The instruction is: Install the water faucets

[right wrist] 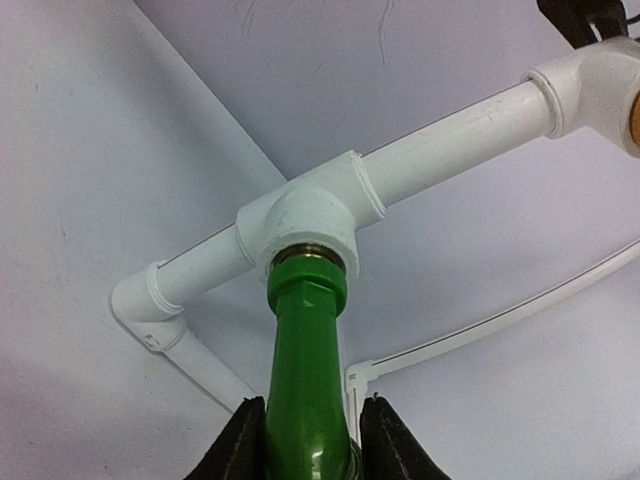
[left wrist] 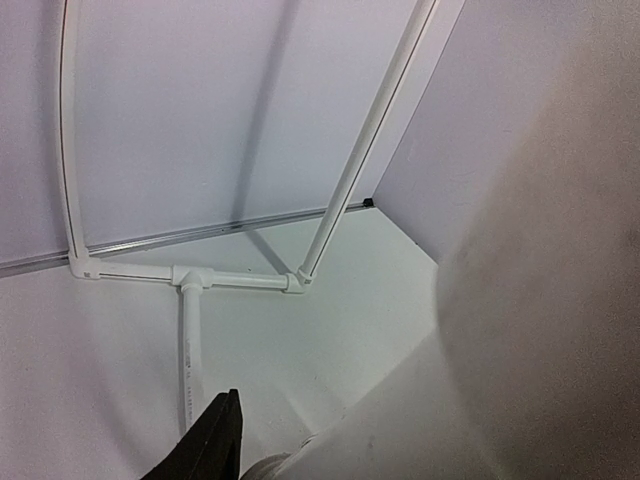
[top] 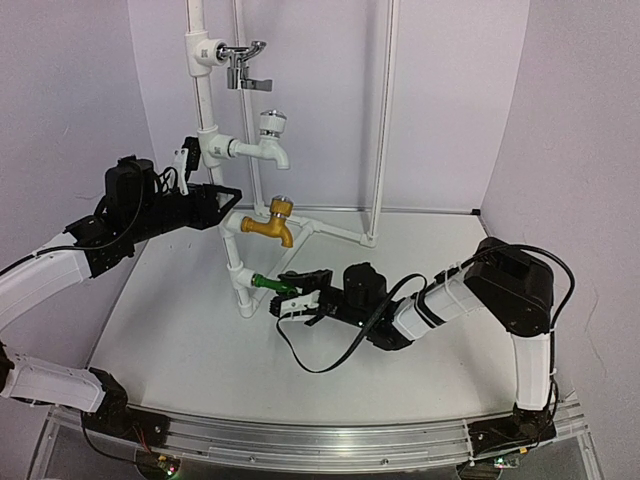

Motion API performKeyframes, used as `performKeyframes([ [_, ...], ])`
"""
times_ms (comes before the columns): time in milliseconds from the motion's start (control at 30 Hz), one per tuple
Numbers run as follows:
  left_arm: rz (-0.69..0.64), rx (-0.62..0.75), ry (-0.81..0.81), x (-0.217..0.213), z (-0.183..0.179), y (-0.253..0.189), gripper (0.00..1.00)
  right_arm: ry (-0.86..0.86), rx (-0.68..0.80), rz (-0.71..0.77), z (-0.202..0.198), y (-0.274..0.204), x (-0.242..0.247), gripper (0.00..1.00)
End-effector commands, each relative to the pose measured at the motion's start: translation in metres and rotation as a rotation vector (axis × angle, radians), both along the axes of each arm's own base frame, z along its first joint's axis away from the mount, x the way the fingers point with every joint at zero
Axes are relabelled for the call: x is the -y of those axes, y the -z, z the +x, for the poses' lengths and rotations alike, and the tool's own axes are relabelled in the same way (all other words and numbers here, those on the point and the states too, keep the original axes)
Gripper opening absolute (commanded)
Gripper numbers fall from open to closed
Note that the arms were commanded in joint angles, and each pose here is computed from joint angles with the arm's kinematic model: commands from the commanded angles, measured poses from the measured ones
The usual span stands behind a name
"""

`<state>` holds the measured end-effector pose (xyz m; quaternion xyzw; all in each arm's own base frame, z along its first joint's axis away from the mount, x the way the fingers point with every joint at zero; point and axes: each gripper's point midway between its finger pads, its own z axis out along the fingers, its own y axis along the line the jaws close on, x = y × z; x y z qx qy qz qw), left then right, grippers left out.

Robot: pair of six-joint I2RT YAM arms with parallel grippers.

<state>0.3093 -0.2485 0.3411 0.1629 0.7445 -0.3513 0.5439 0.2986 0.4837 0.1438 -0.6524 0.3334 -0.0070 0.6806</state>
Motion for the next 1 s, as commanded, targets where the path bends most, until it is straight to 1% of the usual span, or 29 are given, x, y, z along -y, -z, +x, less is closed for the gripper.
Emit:
performKeyframes([
  [0, -0.093, -0.204, 0.105, 0.015, -0.025, 0.014, 0.0, -0.014, -0.21, 0.173, -0.006, -0.028, -0.003, 0.28],
  [200, -0.097, -0.207, 0.107, 0.016, -0.025, 0.013, 0.0, -0.016, -0.489, 0.298, -0.006, -0.028, -0.008, 0.18],
  [267, -0.097, -0.207, 0.106, 0.015, -0.025, 0.014, 0.0, -0.031, -0.586, 0.339, -0.009, -0.028, -0.011, 0.17],
  [300, -0.097, -0.209, 0.105, 0.015, -0.025, 0.014, 0.0, -0.043, -0.636, 0.357, -0.01, -0.028, -0.012, 0.14],
  [400, -0.097, -0.21, 0.108, 0.016, -0.025, 0.014, 0.0, -0.063, -0.776, 0.417, -0.011, -0.029, -0.017, 0.01],
  [567, -0.099, -0.21, 0.108, 0.015, -0.026, 0.014, 0.0, -0.102, -1.014, 0.547, -0.009, -0.032, -0.02, 0.0],
  [733, -0.101, -0.211, 0.109, 0.015, -0.027, 0.014, 0.0, -0.107, -1.266, 0.718, 0.004, -0.038, -0.016, 0.0],
  [800, -0.102, -0.209, 0.11, 0.015, -0.027, 0.013, 0.0, -0.084, -1.375, 0.789, 0.013, -0.038, -0.012, 0.0],
  [967, -0.1, -0.213, 0.111, 0.016, -0.027, 0.015, 0.0, -0.046, -1.744, 0.961, 0.032, -0.03, 0.0, 0.0],
])
